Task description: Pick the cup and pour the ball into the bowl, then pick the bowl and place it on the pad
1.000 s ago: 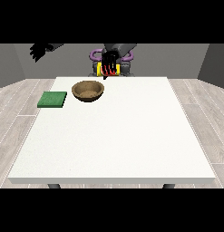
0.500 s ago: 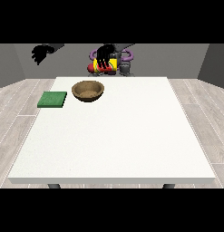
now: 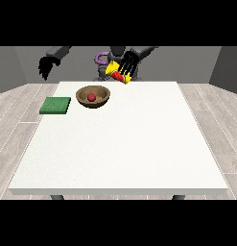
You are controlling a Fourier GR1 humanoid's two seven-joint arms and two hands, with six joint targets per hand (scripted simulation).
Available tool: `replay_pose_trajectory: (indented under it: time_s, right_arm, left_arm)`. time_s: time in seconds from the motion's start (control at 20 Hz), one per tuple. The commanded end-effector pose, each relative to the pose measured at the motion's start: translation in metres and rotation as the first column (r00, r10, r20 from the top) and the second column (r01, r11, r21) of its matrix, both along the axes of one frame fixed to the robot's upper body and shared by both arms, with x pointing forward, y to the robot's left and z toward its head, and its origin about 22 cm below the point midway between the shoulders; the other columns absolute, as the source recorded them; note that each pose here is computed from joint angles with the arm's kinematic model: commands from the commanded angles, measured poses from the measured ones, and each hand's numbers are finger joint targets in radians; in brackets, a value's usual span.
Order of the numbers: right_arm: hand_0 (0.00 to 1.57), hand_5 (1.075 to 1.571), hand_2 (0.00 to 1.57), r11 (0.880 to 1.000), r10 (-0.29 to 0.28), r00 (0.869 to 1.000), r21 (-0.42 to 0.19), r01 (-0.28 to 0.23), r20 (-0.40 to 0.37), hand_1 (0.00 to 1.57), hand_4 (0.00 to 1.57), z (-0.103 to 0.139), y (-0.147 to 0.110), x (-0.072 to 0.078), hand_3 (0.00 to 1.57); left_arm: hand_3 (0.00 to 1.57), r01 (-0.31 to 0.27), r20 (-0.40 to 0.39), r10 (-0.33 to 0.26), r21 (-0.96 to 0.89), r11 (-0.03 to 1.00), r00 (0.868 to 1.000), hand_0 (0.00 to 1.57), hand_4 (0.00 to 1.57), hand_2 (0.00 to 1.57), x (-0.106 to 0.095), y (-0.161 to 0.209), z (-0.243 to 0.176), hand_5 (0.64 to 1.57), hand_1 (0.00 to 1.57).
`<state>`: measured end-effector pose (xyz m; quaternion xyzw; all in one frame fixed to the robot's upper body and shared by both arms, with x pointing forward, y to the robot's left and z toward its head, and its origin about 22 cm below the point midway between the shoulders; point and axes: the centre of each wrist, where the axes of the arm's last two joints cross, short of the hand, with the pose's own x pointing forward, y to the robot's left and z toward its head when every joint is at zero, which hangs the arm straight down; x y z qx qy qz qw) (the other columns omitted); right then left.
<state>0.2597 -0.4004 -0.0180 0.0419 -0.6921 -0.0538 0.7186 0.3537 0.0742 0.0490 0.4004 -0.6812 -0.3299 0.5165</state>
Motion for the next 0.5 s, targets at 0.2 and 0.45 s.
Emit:
replay_pose_trajectory:
  time_s: [0.2, 0.45]
  right_arm:
    - [0.00, 1.571, 0.00, 0.998, -0.045, 0.999, 0.032, 0.045, 0.016, 0.00, 0.66, -0.005, 0.021, 0.009, 0.00]
    - [0.00, 1.570, 0.00, 0.988, -0.152, 0.988, 0.035, 0.152, 0.015, 0.00, 0.42, -0.023, 0.017, -0.011, 0.00]
  left_arm:
    - [0.00, 0.109, 0.089, -0.064, -0.745, 0.658, 0.994, 0.00, 0.36, 0.00, 0.000, 0.028, 0.091, 1.465, 0.00]
    - [0.00, 0.247, 0.151, -0.222, -0.822, 0.514, 0.963, 0.00, 0.21, 0.00, 0.008, 0.113, 0.121, 1.500, 0.00]
